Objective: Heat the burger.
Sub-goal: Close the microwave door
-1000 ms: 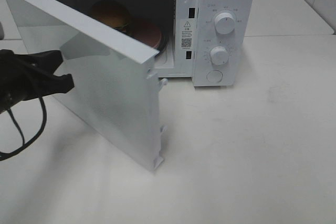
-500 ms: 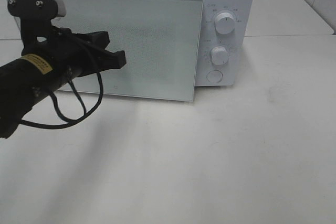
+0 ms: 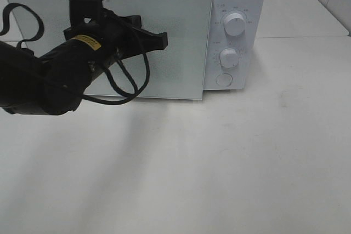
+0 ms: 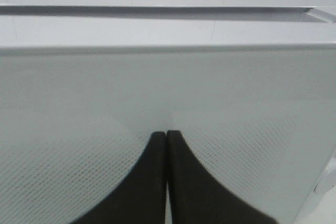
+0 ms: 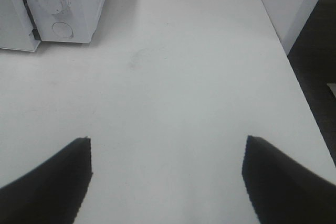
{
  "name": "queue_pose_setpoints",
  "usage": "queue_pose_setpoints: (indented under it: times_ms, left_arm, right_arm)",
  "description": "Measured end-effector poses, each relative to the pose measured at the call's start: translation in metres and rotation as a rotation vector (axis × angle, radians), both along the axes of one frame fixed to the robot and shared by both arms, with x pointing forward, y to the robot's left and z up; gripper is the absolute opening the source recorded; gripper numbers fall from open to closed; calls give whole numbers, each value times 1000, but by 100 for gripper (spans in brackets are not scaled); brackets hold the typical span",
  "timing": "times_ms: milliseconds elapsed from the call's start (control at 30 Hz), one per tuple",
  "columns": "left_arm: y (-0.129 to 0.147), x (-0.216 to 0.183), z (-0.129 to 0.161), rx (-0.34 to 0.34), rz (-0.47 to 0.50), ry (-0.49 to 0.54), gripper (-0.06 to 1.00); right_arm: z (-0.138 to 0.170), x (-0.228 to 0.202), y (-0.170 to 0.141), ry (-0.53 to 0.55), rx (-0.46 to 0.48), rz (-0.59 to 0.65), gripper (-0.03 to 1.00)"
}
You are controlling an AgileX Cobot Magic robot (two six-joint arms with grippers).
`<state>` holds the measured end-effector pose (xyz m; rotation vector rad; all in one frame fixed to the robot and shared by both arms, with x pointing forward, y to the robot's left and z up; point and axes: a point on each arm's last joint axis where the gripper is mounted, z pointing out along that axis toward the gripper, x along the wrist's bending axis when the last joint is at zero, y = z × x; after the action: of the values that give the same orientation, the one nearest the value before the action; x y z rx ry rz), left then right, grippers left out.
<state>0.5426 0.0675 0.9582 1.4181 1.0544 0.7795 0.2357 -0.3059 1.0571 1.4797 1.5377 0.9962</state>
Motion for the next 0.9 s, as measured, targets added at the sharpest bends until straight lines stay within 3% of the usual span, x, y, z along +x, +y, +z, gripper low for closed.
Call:
queue_pose_setpoints:
  times_ms: [200,567,900]
  left_arm:
    - [-13,10,3,-11,-6,2,0]
    - [-38,24,6,32,-38,24,0]
    - [-45,31,5,49,-62,47,0]
  right_arm:
    - [0,0,0,0,0,0,76]
    - [0,0,0,0,0,0,76]
    - [0,0,0,0,0,0,76]
